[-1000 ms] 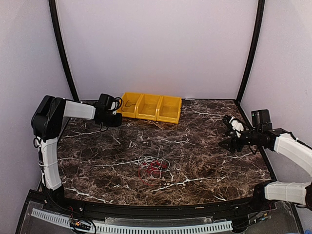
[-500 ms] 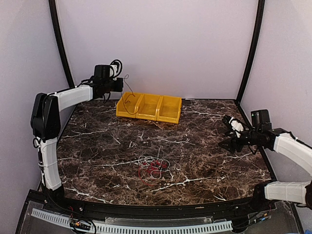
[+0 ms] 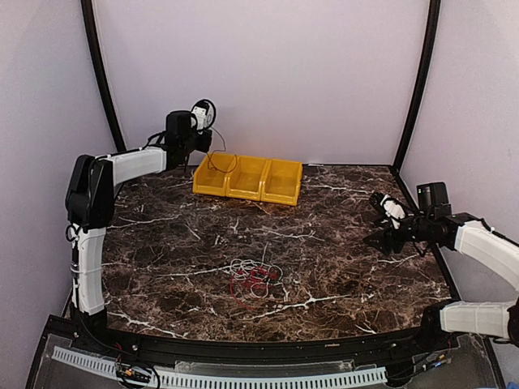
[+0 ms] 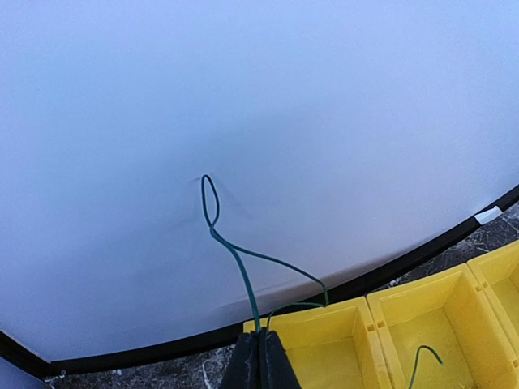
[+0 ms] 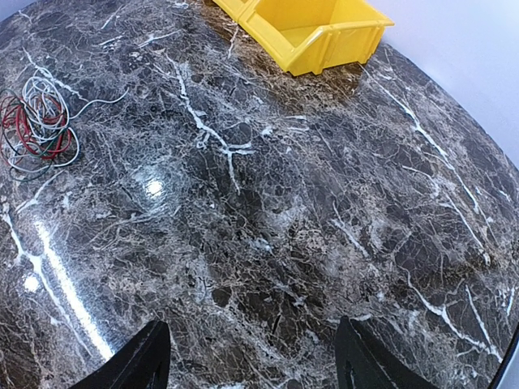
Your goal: Untangle the cables
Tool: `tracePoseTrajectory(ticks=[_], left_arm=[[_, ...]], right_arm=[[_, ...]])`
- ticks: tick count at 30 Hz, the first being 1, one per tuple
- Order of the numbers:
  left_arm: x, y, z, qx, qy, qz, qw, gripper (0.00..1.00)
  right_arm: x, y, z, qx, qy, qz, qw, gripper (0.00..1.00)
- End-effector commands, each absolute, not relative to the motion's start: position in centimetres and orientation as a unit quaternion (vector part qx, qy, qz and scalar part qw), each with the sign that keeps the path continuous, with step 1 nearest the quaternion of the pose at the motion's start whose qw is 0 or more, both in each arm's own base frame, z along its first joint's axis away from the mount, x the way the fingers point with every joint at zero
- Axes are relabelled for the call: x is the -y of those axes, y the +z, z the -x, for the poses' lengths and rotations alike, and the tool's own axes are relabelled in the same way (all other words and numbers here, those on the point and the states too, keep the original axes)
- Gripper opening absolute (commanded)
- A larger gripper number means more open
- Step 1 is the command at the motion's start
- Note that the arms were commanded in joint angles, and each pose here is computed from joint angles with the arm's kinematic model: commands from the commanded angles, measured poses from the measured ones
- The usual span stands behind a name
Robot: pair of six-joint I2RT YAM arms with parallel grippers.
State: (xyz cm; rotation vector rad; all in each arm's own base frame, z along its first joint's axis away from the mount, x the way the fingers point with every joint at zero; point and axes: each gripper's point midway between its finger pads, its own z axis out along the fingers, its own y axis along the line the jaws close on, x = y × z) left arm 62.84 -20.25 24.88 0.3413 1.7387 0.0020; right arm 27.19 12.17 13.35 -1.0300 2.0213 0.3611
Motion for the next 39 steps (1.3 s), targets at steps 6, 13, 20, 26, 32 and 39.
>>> tracePoseTrajectory(ticks=[6,13,20,26,32,39], left_arm=[[17.8,26.5,-62.9,-0.718,0.146,-0.142,0.666,0.0],[15.5,25.9,-62.7,-0.718,0.2,-0.101,0.659,0.0],[19.8,21.3,-62.0,-0.741,0.132,-0.162,0.638,0.0],[22.6,16.3,-60.0,-0.775,0.049,-0.174,0.605,0.0],[23.8,12.9,-58.4,-0.802,-0.008,-0.173,0.572,0.0],[24.0,11.7,-57.8,-0.828,-0.046,-0.142,0.541,0.0]], right_arm=[[-11.9,13.4,-27.7,-0.803,0.135,0.407,0.415,0.72],[-11.9,13.4,-27.7,-0.803,0.134,0.407,0.415,0.72],[-11.8,13.4,-27.6,-0.803,0.133,0.407,0.415,0.72],[-11.8,13.4,-27.6,-0.803,0.133,0.406,0.415,0.72],[-11.8,13.3,-27.6,-0.804,0.134,0.406,0.413,0.72],[-11.8,13.4,-27.6,-0.803,0.132,0.406,0.415,0.72]])
